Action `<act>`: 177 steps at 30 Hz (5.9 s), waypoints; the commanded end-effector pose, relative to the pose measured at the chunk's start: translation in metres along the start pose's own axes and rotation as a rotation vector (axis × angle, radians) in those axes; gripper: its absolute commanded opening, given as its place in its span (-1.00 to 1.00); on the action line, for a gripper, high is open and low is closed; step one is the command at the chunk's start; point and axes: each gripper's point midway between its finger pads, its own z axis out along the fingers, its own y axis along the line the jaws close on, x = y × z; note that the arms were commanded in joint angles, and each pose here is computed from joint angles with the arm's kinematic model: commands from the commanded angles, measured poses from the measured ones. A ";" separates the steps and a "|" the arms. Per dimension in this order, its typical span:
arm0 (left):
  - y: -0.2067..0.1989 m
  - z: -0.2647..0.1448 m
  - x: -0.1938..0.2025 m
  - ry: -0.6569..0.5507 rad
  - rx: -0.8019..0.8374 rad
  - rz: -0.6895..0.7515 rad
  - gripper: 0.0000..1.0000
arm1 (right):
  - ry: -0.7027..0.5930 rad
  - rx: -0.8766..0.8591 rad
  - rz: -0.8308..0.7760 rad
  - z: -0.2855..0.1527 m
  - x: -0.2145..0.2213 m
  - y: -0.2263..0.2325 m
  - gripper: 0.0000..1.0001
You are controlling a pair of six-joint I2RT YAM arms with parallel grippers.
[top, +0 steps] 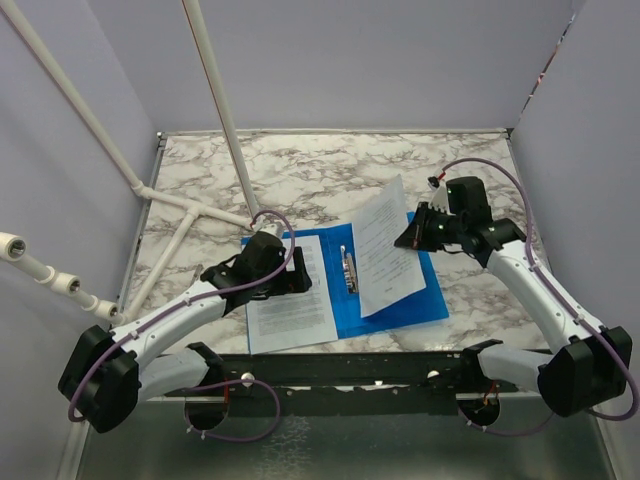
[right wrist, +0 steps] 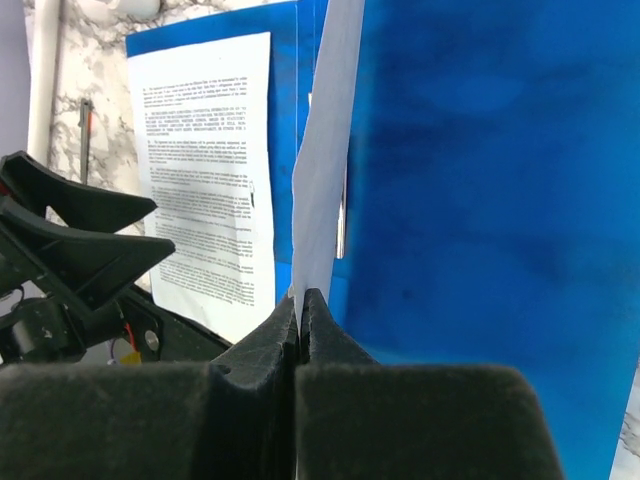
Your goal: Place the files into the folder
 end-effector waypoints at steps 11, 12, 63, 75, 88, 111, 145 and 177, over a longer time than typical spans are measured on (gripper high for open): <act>-0.008 -0.007 -0.001 -0.013 0.059 0.015 0.98 | 0.029 -0.052 -0.019 0.021 0.003 -0.008 -0.99; -0.009 -0.007 -0.002 -0.016 0.059 0.017 0.98 | 0.032 -0.058 -0.019 0.022 0.003 -0.008 -0.99; -0.003 -0.003 0.000 -0.010 0.030 0.014 0.98 | 0.086 0.267 -0.045 0.033 0.025 -0.082 0.13; -0.001 -0.002 0.002 0.001 0.020 0.013 0.98 | 0.051 0.369 -0.075 0.029 0.011 -0.097 0.29; 0.005 -0.004 -0.004 -0.022 -0.025 0.006 0.98 | 0.013 0.509 -0.084 0.022 -0.005 -0.116 0.30; 0.057 -0.031 -0.038 -0.203 -0.357 -0.079 0.98 | -0.090 0.166 -0.118 0.008 -0.010 -0.009 0.30; 0.093 0.016 0.013 -0.157 -0.364 -0.199 0.98 | 0.204 0.035 -0.260 0.169 0.090 0.093 0.35; 0.093 0.024 0.032 -0.096 -0.326 -0.193 0.98 | 0.308 -0.017 -0.152 0.204 0.134 0.081 0.36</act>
